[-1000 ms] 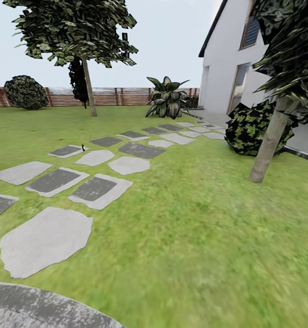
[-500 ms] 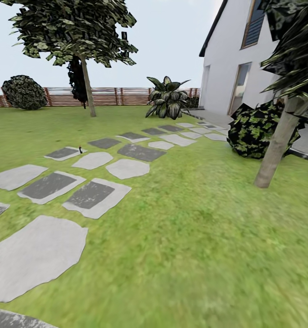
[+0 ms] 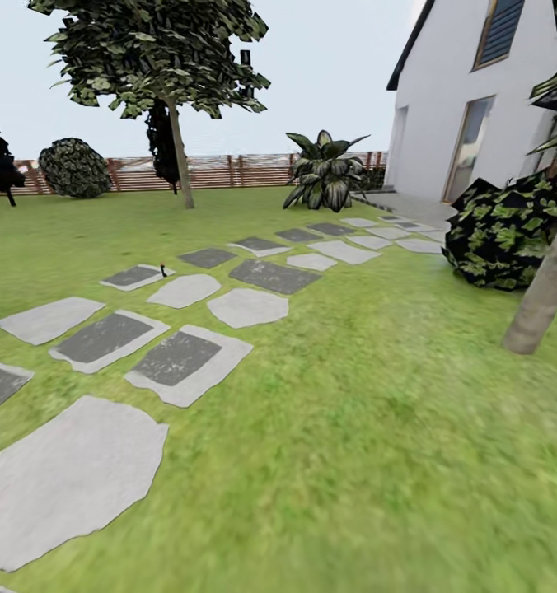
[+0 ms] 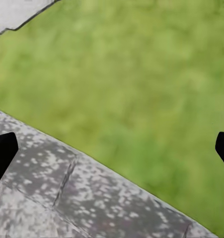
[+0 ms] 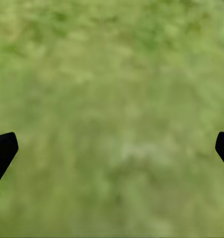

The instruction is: Pick up the pesticide atomizer in the garden and spray insectifuge to fully cover both potted plants in the garden.

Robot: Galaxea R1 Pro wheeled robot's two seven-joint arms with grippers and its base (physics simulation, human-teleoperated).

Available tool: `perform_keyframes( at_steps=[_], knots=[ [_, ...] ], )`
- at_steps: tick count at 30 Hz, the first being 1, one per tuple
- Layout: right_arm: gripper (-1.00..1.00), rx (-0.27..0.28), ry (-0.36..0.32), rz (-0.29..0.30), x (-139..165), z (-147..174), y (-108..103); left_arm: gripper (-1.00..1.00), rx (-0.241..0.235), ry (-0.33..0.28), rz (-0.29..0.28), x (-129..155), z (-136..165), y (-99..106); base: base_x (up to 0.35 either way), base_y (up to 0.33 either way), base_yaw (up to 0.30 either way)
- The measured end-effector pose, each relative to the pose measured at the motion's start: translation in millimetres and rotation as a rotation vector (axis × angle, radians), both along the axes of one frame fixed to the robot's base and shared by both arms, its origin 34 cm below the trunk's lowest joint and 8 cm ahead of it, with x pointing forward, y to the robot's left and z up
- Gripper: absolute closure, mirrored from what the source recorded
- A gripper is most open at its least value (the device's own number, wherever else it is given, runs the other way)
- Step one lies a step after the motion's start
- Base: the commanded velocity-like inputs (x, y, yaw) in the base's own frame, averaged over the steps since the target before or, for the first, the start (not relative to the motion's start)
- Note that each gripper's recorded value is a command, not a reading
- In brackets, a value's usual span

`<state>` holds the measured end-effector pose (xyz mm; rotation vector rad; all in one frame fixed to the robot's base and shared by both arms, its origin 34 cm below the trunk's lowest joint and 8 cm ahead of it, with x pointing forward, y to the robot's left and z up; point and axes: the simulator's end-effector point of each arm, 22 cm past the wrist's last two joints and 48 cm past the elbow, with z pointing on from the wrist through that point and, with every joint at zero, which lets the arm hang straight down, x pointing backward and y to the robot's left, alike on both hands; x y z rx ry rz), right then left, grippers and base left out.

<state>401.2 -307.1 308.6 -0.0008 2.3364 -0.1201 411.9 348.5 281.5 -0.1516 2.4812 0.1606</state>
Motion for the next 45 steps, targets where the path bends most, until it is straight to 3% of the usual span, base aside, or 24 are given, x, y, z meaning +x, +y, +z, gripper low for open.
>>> perform_keyframes(
  at_steps=[10, 36, 45],
  knots=[
    [-1.0, 0.0, 0.001, 0.0, -0.3, -0.1, 0.0, -1.0, 0.0, 0.0, 0.0, 0.0, 0.0, 0.0, 0.34, 0.0, 0.244],
    [-1.0, 0.0, 0.0, 0.001, 0.0, 0.1, 0.3, -1.0, 0.0, 0.0, 0.0, 0.1, 0.0, -0.2, 0.34, 0.0, 0.012],
    [-1.0, 0.0, -0.001, 0.002, 0.2, 0.1, 0.5, -1.0, 0.0, 0.0, 0.0, 0.0, 0.0, 0.0, 0.34, 0.0, 0.209]
  ],
)
